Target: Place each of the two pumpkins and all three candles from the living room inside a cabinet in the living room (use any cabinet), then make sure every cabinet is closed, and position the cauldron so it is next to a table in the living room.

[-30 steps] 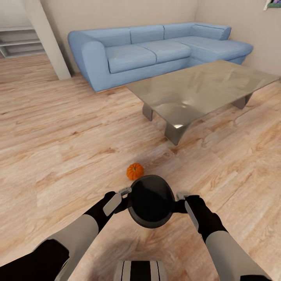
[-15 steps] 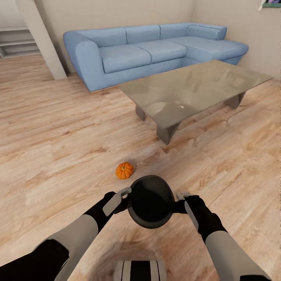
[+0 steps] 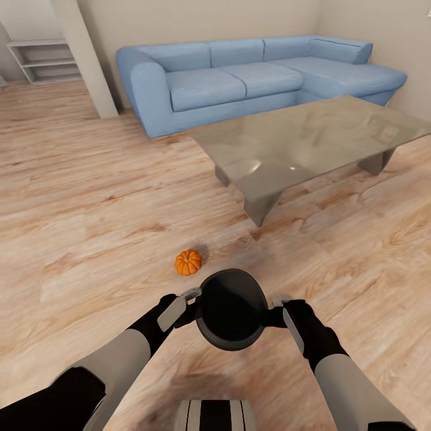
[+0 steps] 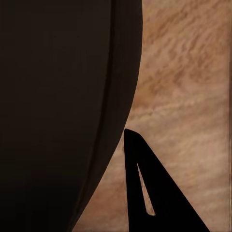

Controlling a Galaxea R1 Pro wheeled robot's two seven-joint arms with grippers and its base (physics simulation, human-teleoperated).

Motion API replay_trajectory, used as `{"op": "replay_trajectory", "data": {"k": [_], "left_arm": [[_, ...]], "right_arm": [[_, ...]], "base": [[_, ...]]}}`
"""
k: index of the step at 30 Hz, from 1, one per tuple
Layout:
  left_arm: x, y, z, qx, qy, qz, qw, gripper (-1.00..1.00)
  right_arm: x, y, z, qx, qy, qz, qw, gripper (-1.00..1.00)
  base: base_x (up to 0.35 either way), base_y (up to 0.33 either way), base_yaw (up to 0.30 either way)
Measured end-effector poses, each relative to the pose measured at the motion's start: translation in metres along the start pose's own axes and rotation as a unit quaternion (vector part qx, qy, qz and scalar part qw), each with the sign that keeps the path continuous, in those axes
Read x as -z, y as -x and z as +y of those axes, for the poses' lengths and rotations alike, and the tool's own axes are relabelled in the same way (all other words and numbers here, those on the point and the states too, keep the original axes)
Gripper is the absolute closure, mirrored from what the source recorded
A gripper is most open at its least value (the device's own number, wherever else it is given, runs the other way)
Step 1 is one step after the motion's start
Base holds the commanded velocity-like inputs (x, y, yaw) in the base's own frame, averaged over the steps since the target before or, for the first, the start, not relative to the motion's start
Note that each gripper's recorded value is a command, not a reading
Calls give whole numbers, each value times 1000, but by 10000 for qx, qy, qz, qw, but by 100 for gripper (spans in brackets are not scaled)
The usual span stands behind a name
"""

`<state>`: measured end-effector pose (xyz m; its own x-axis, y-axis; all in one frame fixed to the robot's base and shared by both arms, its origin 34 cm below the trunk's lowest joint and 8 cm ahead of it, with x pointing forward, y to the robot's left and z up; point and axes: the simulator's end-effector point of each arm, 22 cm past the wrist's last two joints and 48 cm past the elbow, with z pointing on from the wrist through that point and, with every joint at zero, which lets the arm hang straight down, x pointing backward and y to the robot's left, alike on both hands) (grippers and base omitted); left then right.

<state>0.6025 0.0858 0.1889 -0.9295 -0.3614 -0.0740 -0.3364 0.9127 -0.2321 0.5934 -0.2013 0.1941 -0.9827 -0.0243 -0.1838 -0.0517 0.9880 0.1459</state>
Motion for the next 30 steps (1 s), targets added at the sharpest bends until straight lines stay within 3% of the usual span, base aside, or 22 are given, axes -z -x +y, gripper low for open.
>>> {"op": "replay_trajectory", "data": {"k": [30], "left_arm": [[0, 0, 0, -22, 7, -1, 10000, 100]], "right_arm": [[0, 0, 0, -12, 9, 3, 10000, 100]], "base": [[75, -276, 283]]}}
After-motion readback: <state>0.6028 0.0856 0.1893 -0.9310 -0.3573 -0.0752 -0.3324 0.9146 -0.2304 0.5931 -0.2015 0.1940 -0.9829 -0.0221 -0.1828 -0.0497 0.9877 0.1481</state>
